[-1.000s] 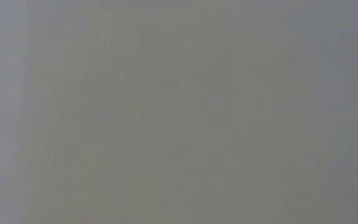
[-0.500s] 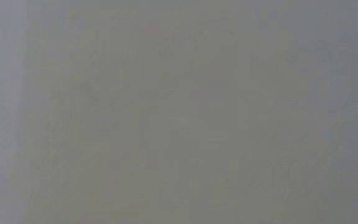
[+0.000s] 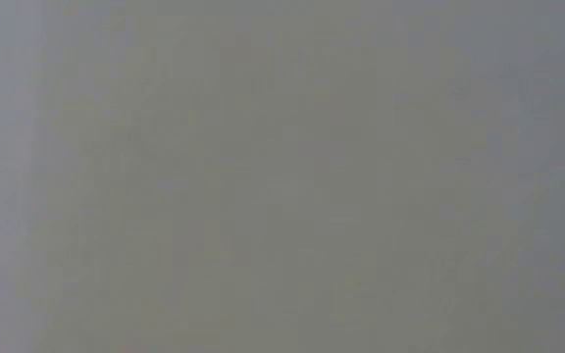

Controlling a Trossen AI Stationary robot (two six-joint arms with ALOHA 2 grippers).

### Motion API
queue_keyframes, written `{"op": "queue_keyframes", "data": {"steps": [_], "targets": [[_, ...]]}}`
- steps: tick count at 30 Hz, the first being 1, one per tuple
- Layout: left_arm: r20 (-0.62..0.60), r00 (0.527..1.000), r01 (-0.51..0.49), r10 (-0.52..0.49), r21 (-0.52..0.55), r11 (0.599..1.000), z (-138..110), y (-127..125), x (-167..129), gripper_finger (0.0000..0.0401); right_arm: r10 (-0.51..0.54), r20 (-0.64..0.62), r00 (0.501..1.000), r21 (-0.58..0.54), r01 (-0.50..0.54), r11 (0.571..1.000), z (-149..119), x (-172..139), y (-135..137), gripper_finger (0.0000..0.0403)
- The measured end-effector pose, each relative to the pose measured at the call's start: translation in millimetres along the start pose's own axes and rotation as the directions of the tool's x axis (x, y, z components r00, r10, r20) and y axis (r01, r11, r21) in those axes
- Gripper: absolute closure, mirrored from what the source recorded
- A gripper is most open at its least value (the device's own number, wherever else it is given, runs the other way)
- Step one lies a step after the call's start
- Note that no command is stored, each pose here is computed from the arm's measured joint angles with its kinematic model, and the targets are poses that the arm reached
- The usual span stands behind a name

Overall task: Pick & Place Toothbrushes
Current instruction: Put the blue toothbrush into the top transparent bin

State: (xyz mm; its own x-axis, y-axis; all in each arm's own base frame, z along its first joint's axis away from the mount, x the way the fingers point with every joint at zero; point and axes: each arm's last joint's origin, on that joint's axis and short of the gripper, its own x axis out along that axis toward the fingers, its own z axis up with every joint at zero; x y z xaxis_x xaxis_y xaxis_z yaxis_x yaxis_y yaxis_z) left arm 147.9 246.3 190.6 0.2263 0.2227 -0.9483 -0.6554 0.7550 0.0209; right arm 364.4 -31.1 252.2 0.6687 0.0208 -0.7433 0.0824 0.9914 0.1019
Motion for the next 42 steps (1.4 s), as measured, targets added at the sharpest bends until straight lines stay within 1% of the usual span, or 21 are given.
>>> {"op": "queue_keyframes", "data": {"steps": [2,3,4,6,11,15,18,23,31,42], "targets": [[-0.016,1.000,0.001,-0.003,-0.114,0.993,-1,3,5,0.0387,0.000,0.002,1.000,0.000,0.000,1.000,0,0,0,0.0187],[-0.027,1.000,0.002,-0.006,-0.154,0.988,-1,4,8,0.0385,0.000,0.004,1.000,0.000,0.000,1.000,0,0,0,0.0187],[-0.041,0.999,0.002,-0.010,-0.180,0.984,-2,5,12,0.0383,0.000,0.004,1.000,0.000,0.000,1.000,0,0,0,0.0187],[-0.063,0.998,0.004,-0.017,-0.198,0.980,-2,5,19,0.0381,0.000,0.004,1.000,0.000,0.000,1.000,0,0,0,0.0187],[-0.105,0.994,0.010,-0.032,-0.201,0.979,-3,6,33,0.0379,0.000,0.004,1.000,0.000,0.000,1.000,0,0,0,0.0187],[-0.123,0.992,0.006,-0.026,-0.163,0.987,-4,7,38,0.0384,0.000,0.004,1.000,0.000,0.000,1.000,0,0,0,0.0187],[-0.117,0.993,0.004,-0.022,-0.152,0.988,-3,7,39,0.0387,0.000,0.004,1.000,0.000,0.000,1.000,0,0,0,0.0187],[-0.089,0.996,0.002,-0.014,-0.137,0.991,-1,8,39,0.0377,0.000,0.004,1.000,0.000,0.000,1.000,0,0,0,0.0187],[-0.085,0.996,0.002,-0.013,-0.129,0.992,0,8,39,0.0376,0.000,0.004,1.000,0.000,0.000,1.000,0,0,0,0.0187],[-0.083,0.996,0.003,-0.014,-0.129,0.992,0,8,39,0.0350,0.000,0.004,1.000,0.000,0.000,1.000,0,0,0,0.0187]]}}
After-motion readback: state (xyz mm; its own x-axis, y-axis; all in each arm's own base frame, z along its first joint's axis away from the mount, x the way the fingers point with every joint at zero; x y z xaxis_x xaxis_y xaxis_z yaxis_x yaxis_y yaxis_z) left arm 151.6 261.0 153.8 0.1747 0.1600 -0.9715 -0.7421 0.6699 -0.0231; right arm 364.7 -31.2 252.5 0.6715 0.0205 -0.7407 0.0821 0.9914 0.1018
